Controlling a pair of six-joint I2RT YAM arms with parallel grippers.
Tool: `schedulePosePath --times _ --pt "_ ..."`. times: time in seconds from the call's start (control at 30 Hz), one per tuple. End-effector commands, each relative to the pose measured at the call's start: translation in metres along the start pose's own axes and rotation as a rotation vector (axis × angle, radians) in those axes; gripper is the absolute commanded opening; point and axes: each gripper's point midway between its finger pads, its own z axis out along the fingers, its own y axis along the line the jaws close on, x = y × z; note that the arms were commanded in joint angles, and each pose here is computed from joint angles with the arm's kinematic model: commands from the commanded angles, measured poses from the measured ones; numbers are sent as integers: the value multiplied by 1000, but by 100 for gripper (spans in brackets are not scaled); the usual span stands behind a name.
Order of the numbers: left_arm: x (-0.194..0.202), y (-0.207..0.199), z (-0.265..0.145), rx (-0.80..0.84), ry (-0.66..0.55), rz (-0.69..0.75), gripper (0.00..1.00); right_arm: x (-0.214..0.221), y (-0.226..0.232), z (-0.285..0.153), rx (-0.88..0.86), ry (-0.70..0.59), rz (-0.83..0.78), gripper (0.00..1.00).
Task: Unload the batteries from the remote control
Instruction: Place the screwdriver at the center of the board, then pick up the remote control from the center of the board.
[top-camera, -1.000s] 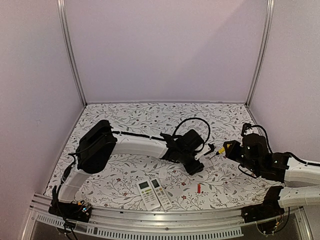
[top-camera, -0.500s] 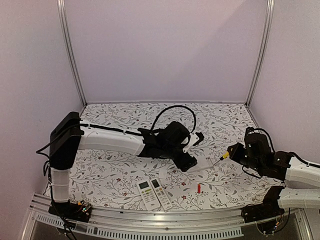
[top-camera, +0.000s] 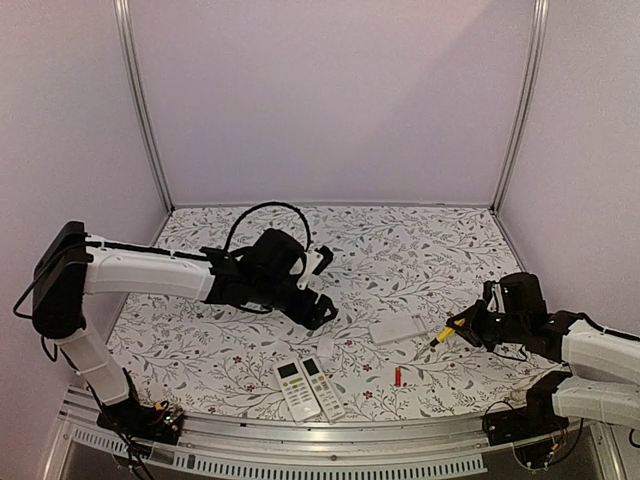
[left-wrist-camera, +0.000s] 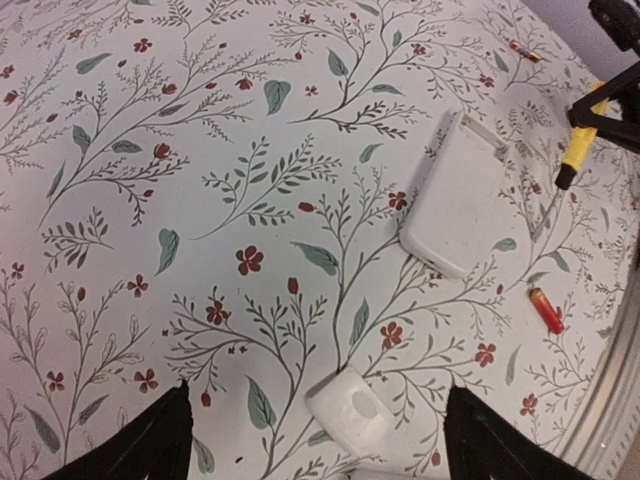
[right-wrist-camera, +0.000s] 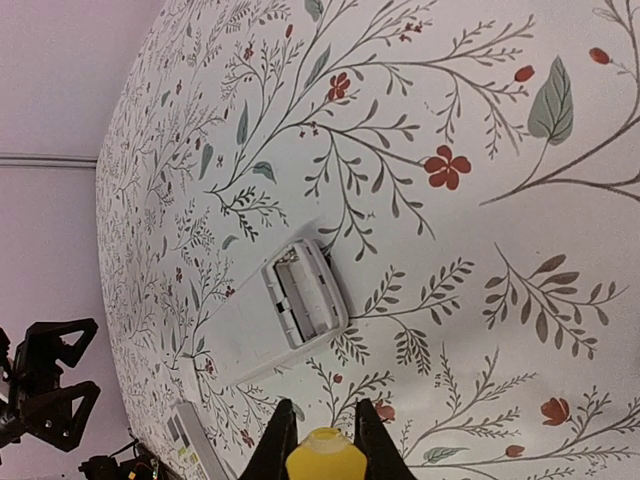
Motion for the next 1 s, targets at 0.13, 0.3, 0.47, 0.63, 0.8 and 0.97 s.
schedulePosePath --times 0.13,0.3,0.47,0.63,0.8,0.97 --pt "-28 31 -29 49 -48 -123 87 8 -19 5 84 38 68 43" --pt "-48 63 -34 12 -89 -158 87 -18 -15 -10 179 -52 22 71" --pt "-56 95 -37 -85 -112 -184 87 -52 13 -19 225 -117 -87 93" --pt "-62 98 -58 -93 -167 -285 87 -59 43 -9 161 -106 -185 93" --pt "-40 107 -81 -116 -165 -353 87 -38 100 6 66 -70 -368 92" --pt "-28 112 -120 -95 -170 -355 90 24 151 31 -39 42 -557 91"
